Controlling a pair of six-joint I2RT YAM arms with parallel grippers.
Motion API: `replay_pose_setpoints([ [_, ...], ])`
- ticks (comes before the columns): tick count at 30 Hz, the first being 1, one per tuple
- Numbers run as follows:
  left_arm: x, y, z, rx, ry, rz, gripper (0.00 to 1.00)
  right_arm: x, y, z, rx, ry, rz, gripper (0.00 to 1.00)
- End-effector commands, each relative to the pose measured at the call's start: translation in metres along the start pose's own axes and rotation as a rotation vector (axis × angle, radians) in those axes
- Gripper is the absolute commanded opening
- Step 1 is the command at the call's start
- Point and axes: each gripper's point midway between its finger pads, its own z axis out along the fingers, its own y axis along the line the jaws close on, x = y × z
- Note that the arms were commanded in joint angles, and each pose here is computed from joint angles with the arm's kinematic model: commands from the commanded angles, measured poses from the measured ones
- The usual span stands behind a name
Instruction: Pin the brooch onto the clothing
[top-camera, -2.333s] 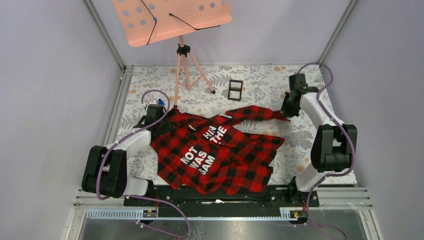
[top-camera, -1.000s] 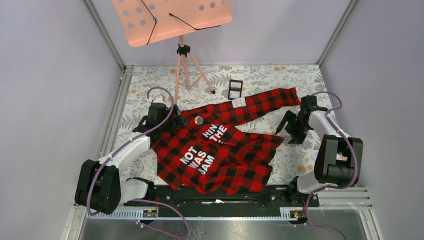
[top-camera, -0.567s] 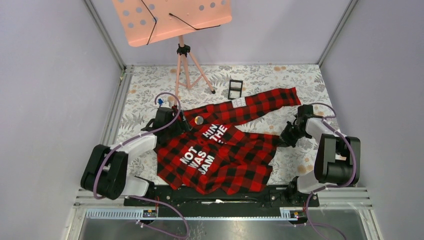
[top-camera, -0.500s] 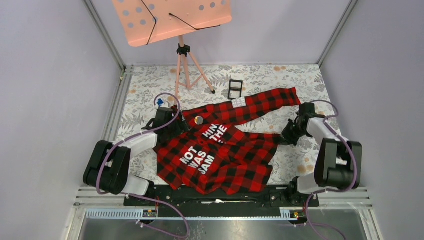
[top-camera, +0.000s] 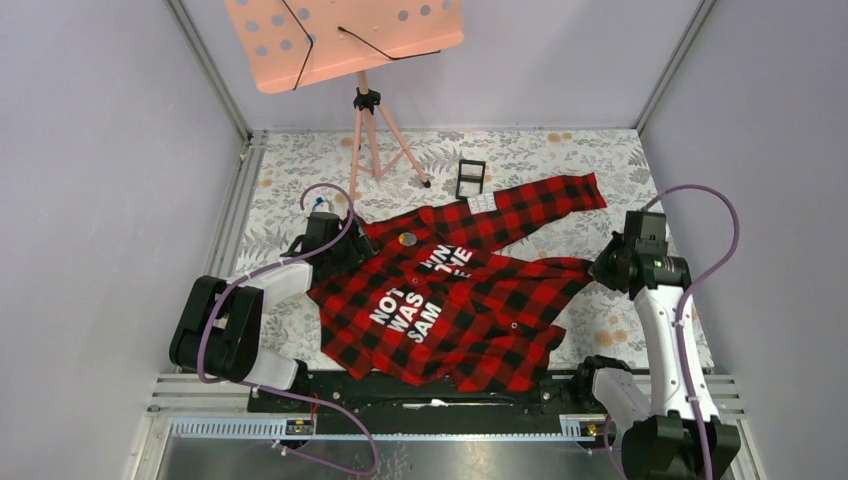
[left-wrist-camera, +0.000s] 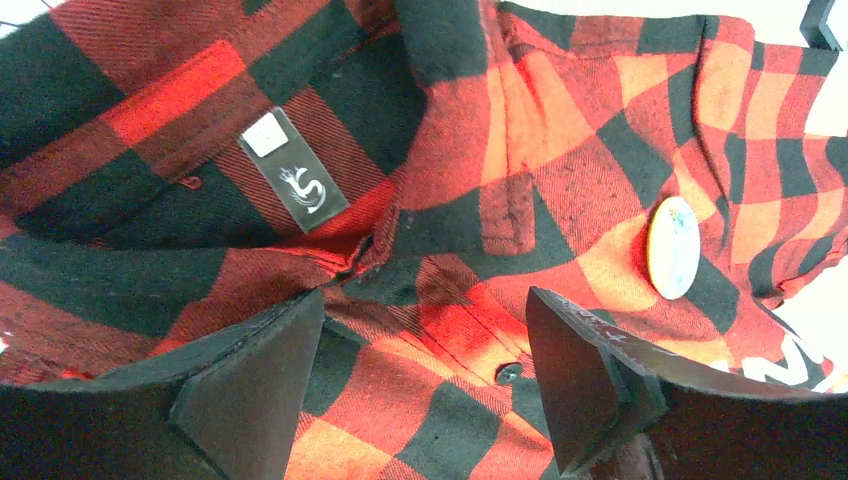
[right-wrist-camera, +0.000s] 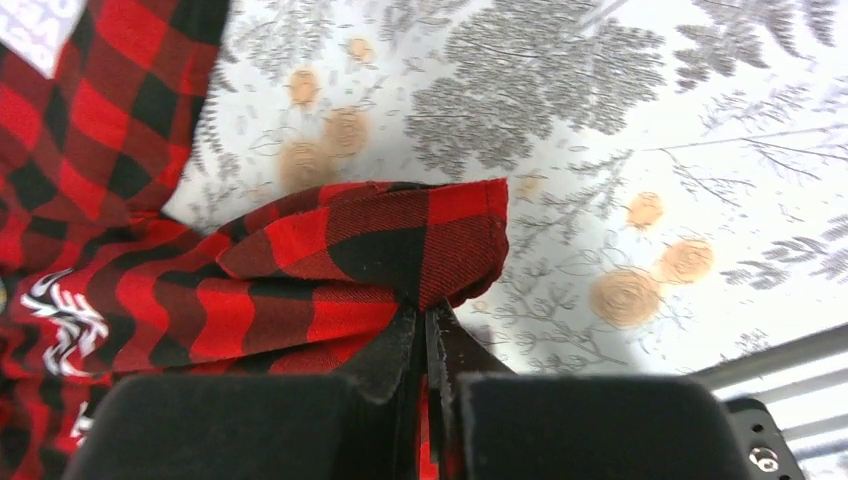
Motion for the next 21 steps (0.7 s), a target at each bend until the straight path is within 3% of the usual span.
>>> replay_pose_setpoints([
  [1, -0.009, -0.002, -0.003, 0.007, -0.024, 0.008, 0.82, 0.003, -0.041, -0.004, 0.180, -0.080, -0.004, 0.00],
  [2, -0.011, -0.004, -0.005, 0.015, -0.029, 0.011, 0.82, 0.002, -0.042, -0.001, 0.185, -0.083, -0.004, 0.03],
  [6, -0.022, -0.015, -0.018, 0.042, -0.051, 0.029, 0.82, 0.005, -0.035, 0.020, 0.187, 0.014, -0.014, 0.58],
  [8, -0.030, -0.020, -0.029, 0.047, -0.071, 0.042, 0.82, 0.013, -0.026, 0.027, 0.157, 0.101, -0.018, 0.72],
  [11, -0.039, -0.030, -0.047, 0.064, -0.102, 0.067, 0.83, 0.020, -0.007, 0.036, 0.052, 0.136, -0.005, 0.75],
  [15, -0.051, -0.053, -0.060, 0.121, -0.127, 0.098, 0.83, 0.021, 0.038, 0.031, -0.134, 0.070, -0.097, 0.80],
  [21, -0.053, -0.088, -0.036, 0.172, -0.075, 0.135, 0.76, 0.057, 0.127, 0.032, -0.405, 0.175, -0.286, 0.74],
])
